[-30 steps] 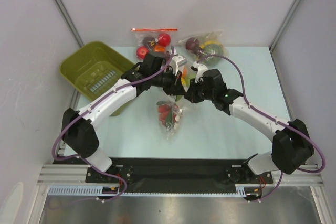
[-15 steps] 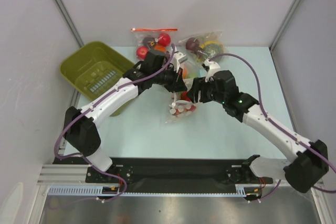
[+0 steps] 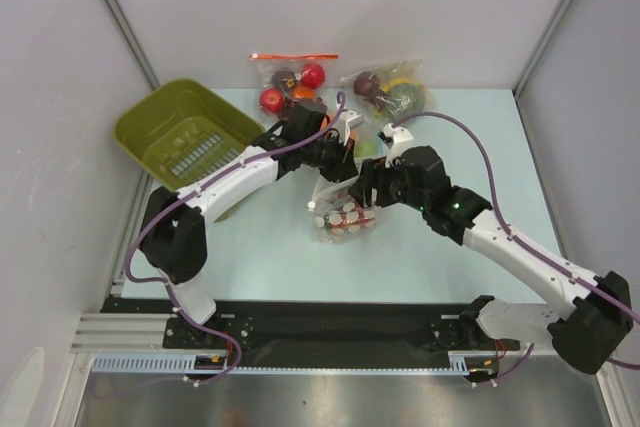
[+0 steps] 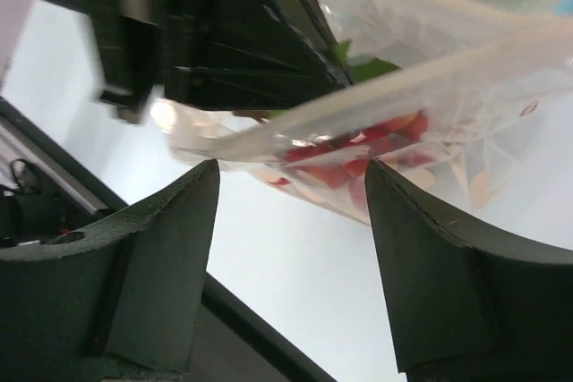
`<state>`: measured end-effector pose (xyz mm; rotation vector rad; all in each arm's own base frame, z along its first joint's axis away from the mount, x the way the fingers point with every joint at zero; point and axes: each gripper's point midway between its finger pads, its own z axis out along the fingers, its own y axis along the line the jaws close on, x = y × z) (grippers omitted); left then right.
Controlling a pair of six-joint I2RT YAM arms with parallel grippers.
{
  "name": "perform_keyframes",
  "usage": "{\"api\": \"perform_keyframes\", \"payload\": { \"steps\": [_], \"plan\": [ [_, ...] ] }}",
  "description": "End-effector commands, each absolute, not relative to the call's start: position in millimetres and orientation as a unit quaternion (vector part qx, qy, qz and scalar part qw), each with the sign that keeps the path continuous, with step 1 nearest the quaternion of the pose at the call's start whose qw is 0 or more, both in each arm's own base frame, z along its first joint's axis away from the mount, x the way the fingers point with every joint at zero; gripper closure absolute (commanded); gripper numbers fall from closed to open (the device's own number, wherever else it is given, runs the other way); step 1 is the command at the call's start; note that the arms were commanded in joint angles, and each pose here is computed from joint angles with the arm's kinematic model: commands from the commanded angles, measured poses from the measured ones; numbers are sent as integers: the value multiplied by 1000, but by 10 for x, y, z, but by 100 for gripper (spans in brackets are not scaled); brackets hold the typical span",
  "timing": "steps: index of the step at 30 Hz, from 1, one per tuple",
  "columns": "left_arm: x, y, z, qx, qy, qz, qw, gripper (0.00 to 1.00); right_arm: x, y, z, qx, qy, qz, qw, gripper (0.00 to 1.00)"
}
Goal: Open the zip-top bag and remove the fake food
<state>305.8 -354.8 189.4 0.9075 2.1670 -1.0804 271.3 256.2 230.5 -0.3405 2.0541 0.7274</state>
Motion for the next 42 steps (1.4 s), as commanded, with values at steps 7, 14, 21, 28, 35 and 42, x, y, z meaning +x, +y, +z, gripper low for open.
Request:
{"api": "perform_keyframes", "payload": {
  "steps": [7,14,21,28,35,42],
  "plan": [
    [3138,-3700,2299,349,771,-428,318,100,2805,2601,1924,-119,855,270,426,39],
    [3142,-3669,2393,354,769,-420,327,80,2804,2539,1876,-106,858,261,429,55],
    [3140,-3412,2445,346,792,-364,348,41,2739,2417,1835,-103,865,247,426,55],
    [3267,-2862,2656,251,830,-289,406,32,2684,2353,1948,-104,862,250,428,54],
    [3172,-2419,2403,197,873,-218,389,28,2643,2320,1884,-105,869,248,415,54],
    [2904,-2625,1954,225,877,-286,315,23,2630,2310,1961,-105,868,249,418,53]
  ]
}}
